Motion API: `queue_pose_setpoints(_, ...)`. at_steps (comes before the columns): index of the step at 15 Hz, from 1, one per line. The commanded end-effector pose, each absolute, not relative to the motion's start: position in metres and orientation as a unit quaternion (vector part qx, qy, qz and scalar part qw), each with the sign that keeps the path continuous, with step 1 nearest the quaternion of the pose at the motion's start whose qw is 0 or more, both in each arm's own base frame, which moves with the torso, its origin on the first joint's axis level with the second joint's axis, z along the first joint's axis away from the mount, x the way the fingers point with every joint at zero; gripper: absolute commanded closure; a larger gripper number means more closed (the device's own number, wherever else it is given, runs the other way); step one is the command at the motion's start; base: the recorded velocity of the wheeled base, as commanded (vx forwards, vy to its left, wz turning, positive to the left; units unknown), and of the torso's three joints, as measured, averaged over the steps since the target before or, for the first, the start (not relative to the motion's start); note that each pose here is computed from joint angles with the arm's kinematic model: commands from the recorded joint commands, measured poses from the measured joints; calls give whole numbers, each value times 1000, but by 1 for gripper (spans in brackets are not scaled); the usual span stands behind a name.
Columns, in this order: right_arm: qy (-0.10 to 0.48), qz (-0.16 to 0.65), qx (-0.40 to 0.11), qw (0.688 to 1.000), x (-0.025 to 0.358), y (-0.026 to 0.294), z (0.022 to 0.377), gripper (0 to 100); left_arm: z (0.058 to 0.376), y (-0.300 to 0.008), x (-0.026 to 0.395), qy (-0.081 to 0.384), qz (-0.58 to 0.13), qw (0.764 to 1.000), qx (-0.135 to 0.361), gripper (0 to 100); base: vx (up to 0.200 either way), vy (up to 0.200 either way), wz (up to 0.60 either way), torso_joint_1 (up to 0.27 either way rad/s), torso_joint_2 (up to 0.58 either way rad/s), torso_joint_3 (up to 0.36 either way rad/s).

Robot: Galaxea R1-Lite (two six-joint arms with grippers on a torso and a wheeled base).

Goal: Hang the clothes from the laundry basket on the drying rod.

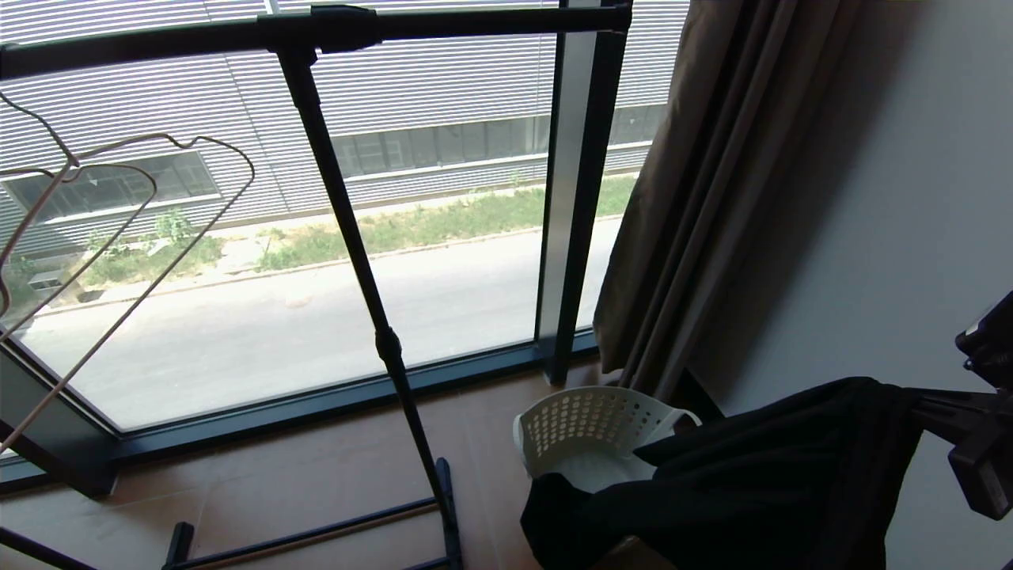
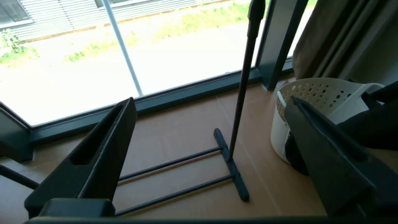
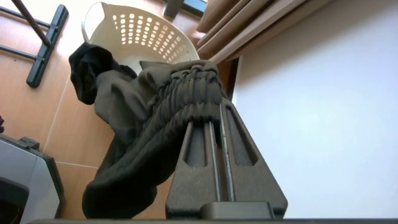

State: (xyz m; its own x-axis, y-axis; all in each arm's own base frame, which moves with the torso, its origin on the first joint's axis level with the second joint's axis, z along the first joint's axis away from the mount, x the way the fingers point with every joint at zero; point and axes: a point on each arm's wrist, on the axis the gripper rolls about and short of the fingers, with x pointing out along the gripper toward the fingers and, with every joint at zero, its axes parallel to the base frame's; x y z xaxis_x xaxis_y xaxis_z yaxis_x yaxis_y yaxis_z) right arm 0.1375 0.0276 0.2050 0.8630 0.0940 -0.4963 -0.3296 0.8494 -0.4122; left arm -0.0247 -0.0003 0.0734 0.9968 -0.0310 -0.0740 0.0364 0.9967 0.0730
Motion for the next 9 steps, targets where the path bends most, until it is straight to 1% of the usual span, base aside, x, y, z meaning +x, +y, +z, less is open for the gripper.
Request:
queue_pose_setpoints(1, 238, 114, -250, 932, 138, 28, 204, 100, 74, 0, -25, 37, -17, 998, 37, 0, 0, 0, 0, 193, -535, -144)
queue_pose_setpoints(9, 239, 115, -251, 931, 136, 27, 202, 100, 74, 0, -25, 37, -17, 998, 37, 0, 0, 0, 0, 225, -576, -160)
